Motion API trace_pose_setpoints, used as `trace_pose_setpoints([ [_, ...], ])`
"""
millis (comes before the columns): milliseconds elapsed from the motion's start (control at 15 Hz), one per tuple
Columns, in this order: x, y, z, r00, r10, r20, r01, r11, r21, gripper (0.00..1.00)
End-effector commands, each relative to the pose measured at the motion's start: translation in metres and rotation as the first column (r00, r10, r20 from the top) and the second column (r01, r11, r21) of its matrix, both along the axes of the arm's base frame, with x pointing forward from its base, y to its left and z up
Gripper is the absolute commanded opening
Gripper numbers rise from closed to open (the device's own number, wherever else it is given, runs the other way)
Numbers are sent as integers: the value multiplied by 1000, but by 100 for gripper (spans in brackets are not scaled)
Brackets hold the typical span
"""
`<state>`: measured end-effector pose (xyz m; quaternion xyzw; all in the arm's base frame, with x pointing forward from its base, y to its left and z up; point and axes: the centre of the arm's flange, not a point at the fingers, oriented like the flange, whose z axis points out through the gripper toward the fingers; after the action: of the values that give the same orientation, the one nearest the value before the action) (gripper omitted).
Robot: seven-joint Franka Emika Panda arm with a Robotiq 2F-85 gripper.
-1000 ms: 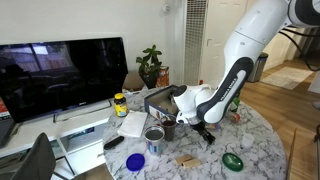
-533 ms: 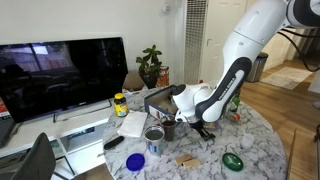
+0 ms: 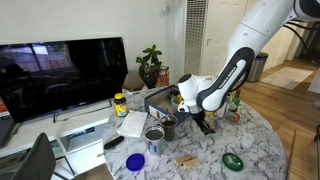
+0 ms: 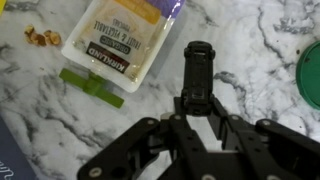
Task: Turn the toy car over
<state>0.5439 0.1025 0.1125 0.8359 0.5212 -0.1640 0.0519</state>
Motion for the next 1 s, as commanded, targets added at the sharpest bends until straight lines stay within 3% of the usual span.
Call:
trace_pose_setpoints([
  [0,-18,-16,25,999,-3,34,-3,986,166,7],
  [200,-22,-18,34,996,19,90,-46,951,307,7],
  [467,-37,-25,35,984,42,175,-120,877,466,7],
  [933,-53,-44,36,965,27,262,-193,747,636,7],
])
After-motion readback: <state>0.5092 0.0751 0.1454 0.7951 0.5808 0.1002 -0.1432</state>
